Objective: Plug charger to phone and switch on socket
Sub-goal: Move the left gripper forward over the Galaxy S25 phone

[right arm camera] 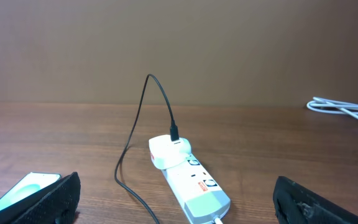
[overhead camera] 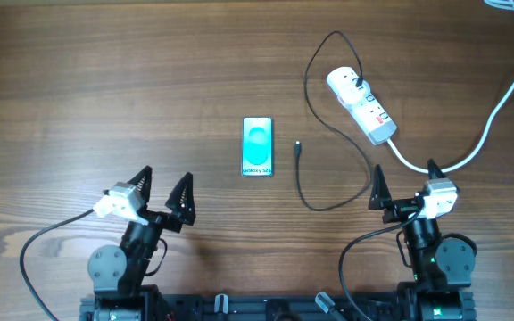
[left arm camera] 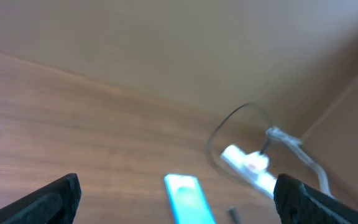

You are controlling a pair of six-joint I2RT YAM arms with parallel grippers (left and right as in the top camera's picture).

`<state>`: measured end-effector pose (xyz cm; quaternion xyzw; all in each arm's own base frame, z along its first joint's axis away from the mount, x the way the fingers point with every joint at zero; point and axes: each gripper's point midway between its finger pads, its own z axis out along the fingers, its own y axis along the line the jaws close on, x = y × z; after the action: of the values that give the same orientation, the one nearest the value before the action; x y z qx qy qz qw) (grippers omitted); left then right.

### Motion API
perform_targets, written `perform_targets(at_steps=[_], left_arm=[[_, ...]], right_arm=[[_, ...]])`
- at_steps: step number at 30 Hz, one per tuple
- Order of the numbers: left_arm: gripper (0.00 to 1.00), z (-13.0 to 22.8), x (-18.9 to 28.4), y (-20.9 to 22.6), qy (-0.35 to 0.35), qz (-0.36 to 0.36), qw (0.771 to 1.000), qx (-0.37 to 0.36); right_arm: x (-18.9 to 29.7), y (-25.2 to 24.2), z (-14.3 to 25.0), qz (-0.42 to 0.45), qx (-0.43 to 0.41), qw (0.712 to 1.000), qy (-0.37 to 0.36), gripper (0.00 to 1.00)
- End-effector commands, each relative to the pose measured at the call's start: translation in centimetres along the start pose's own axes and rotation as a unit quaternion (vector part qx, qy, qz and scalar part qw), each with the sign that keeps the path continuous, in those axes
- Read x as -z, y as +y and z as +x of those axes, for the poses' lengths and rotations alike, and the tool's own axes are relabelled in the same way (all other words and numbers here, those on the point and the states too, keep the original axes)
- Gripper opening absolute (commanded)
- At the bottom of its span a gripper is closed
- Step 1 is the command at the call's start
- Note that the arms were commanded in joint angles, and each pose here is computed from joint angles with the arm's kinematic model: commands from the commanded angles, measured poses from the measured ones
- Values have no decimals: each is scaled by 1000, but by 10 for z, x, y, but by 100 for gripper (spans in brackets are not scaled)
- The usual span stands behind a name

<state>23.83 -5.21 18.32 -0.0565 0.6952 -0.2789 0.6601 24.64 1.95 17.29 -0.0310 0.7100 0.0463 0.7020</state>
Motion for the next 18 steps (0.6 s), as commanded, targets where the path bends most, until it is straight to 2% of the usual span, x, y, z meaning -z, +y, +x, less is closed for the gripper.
perform_targets(at_steps=[1, 4, 6, 8, 14, 18], left_arm=[[100, -18, 2, -15, -33, 39, 997, 64], [100, -46, 7, -33, -90, 76, 992, 40], [100, -80, 20, -56, -156, 121, 980, 19], [100, -95, 27, -67, -177, 135, 975, 11], [100, -144, 41, -99, -208, 156, 966, -5], [100, -171, 31, -125, -168, 172, 970, -27]], right_arm=[[0, -4, -1, 9, -3, 1000, -2, 100], [0, -4, -1, 9, -3, 1000, -2, 100], [0, -4, -1, 9, -2, 1000, -2, 100], [0, -4, -1, 9, -2, 1000, -2, 100], [0, -4, -1, 9, -3, 1000, -2, 100], [0, -4, -1, 9, -3, 1000, -2, 100]])
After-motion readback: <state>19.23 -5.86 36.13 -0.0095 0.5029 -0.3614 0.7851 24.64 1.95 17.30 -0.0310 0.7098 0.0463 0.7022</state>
